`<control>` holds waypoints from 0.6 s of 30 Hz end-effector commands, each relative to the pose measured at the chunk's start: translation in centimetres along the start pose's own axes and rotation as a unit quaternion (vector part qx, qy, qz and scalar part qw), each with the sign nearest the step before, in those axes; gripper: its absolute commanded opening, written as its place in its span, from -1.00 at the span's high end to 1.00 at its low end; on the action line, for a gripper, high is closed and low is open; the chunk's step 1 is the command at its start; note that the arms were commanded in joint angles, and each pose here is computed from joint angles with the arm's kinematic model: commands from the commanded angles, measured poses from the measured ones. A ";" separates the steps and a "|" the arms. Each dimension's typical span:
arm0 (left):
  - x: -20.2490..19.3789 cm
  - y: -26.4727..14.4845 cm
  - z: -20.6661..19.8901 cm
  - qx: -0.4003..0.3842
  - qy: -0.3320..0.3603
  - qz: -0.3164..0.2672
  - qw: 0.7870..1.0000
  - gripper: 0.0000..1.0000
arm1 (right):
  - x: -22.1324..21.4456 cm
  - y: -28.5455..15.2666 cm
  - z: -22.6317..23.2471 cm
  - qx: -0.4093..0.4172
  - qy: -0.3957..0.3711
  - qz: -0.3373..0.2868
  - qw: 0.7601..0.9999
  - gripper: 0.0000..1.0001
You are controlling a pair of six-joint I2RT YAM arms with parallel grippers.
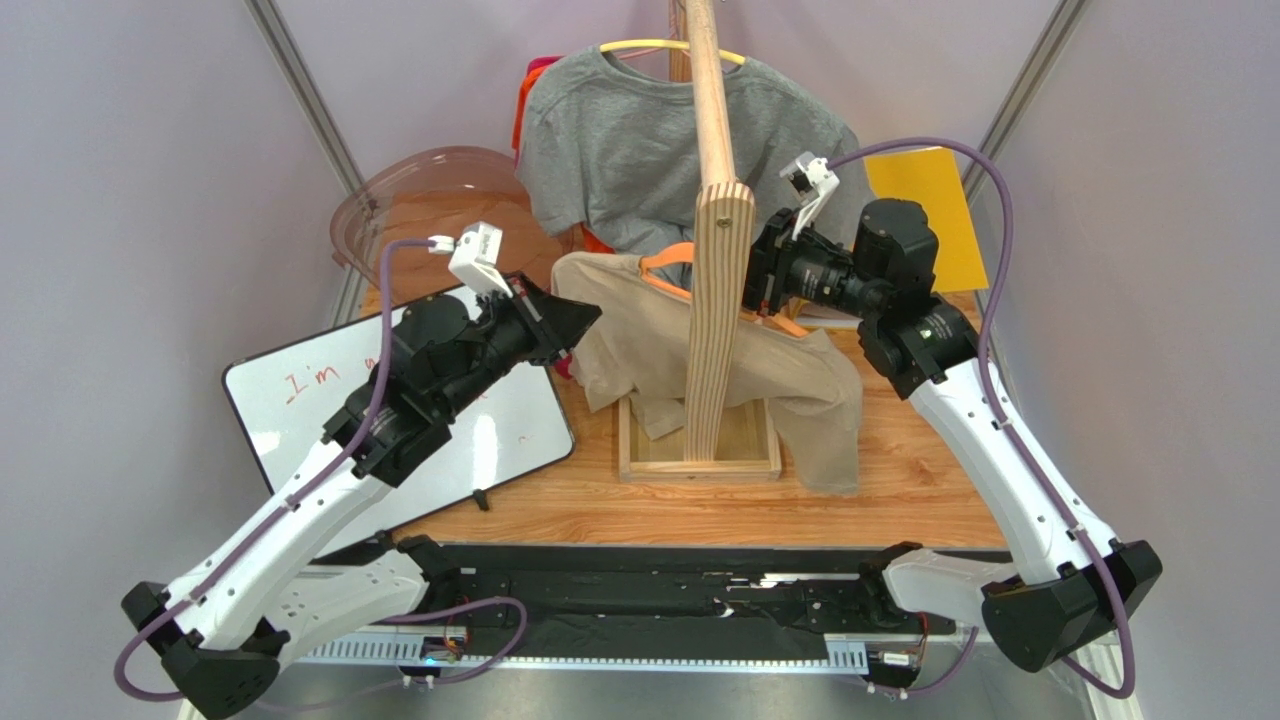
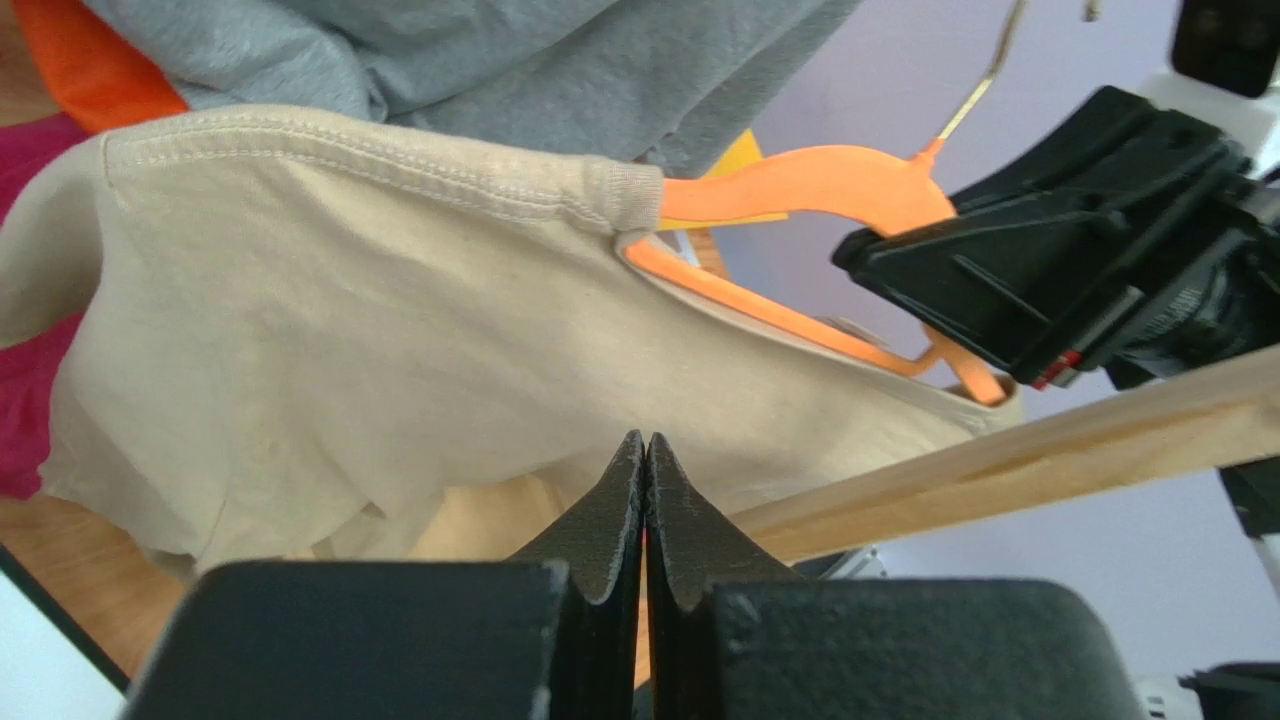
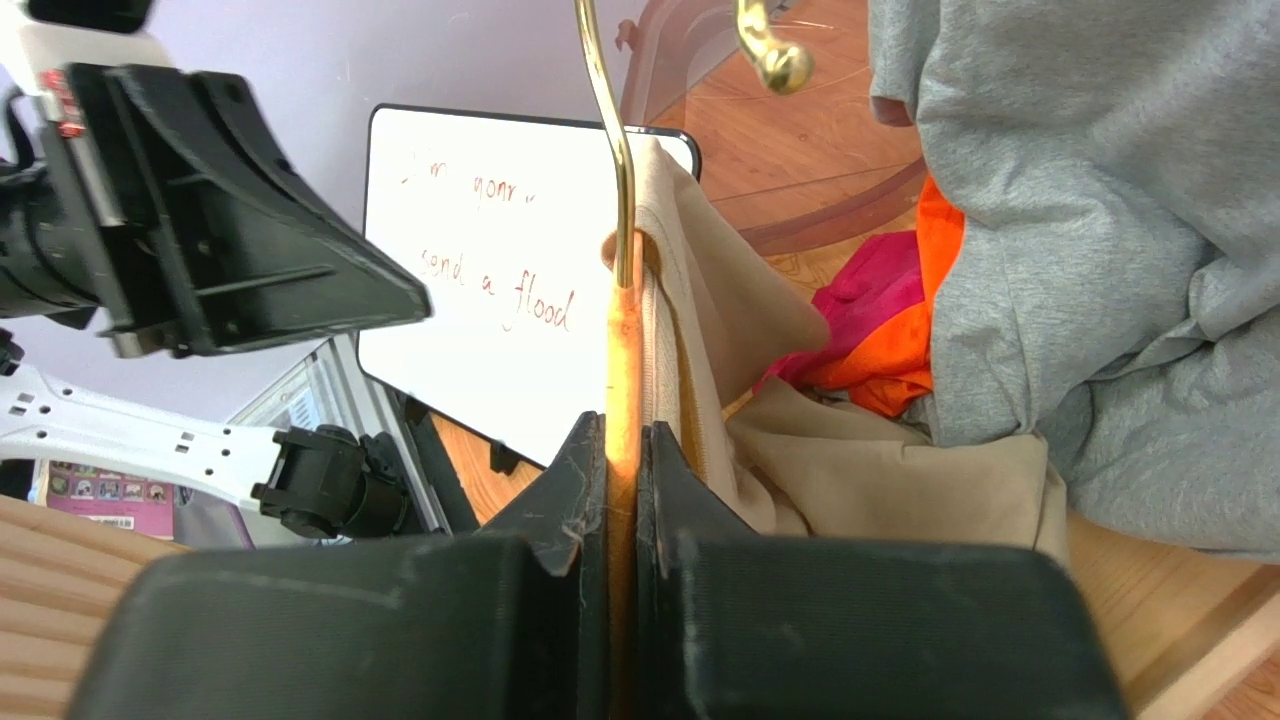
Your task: Remove the t-shirt from the hanger
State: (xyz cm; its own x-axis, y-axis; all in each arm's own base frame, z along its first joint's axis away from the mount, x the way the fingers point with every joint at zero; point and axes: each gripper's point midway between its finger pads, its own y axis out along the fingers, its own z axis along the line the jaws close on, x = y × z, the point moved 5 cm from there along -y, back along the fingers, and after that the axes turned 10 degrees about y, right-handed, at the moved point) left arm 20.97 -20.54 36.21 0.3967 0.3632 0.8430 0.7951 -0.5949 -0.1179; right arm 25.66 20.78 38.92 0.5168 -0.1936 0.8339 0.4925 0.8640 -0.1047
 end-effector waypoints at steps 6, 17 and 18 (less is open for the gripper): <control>-0.3 1.8 -2.1 -0.065 0.036 0.052 0.996 0.30 | 1.5 -0.9 1.8 0.022 -0.025 -0.034 0.999 1.00; -0.7 5.8 -6.4 -0.190 -0.058 0.087 0.976 0.09 | 2.3 -0.1 2.0 0.042 -0.025 -0.052 0.997 1.00; -0.2 5.9 -6.7 -0.189 -0.060 0.081 0.977 0.08 | 2.3 0.1 2.1 0.049 -0.027 -0.049 0.997 1.00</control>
State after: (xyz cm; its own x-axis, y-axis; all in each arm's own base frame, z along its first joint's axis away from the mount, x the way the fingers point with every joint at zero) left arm 22.66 -27.65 35.20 0.5761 0.2298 0.7844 0.5419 -0.8258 -0.1561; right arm 25.45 20.77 38.88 0.5127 -0.2148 0.8313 0.4980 0.8631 -0.0841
